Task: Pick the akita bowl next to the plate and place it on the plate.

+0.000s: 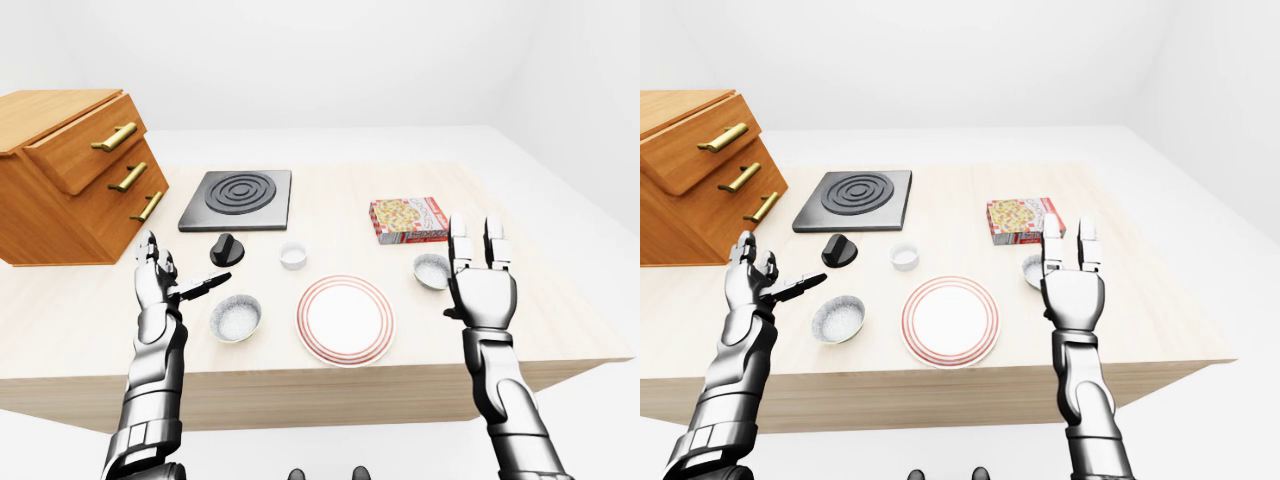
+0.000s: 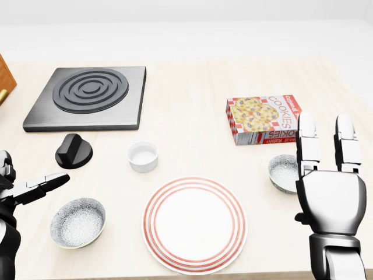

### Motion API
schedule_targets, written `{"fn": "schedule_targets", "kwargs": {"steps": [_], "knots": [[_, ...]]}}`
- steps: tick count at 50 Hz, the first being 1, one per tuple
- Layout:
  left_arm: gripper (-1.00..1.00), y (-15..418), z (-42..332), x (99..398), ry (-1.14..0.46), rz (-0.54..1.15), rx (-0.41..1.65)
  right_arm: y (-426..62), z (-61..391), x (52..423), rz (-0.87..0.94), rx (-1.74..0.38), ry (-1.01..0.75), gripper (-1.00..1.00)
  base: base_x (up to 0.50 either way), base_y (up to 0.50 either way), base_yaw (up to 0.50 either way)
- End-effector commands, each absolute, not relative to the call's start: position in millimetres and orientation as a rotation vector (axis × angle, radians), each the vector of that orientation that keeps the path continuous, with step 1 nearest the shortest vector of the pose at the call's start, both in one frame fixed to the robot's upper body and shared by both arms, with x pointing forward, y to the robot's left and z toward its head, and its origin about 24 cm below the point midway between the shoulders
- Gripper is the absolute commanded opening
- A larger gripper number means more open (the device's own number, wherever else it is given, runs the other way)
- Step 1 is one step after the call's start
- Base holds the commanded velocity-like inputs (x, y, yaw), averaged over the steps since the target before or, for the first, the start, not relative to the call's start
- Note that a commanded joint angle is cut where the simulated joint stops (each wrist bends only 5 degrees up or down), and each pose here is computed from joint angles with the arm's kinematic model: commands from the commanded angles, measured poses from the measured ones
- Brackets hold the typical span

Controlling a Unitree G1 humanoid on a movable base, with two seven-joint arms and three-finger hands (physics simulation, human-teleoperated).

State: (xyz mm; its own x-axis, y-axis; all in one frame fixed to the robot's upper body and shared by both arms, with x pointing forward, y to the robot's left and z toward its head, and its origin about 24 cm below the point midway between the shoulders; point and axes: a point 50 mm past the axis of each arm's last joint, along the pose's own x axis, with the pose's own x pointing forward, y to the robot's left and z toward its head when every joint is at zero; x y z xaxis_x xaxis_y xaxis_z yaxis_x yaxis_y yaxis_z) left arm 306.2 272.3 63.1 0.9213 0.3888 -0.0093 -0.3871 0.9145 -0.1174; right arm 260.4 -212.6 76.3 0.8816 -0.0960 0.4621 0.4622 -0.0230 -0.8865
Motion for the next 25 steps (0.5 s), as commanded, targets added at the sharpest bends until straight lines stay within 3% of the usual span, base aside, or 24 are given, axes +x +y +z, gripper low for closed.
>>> {"fn": "schedule_targets", "kwargs": {"steps": [1,25], "knots": [[1.00,272.8,61.6,306.4,-0.012,0.401,-0.121,-212.3,64.4,267.9,-0.437,-1.519,-0.298,1.00,0.00,0.00,0.00],[1.00,271.3,63.2,306.3,-0.012,0.400,-0.121,-206.5,49.2,275.2,-0.357,-1.510,-0.269,1.00,0.00,0.00,0.00]]}}
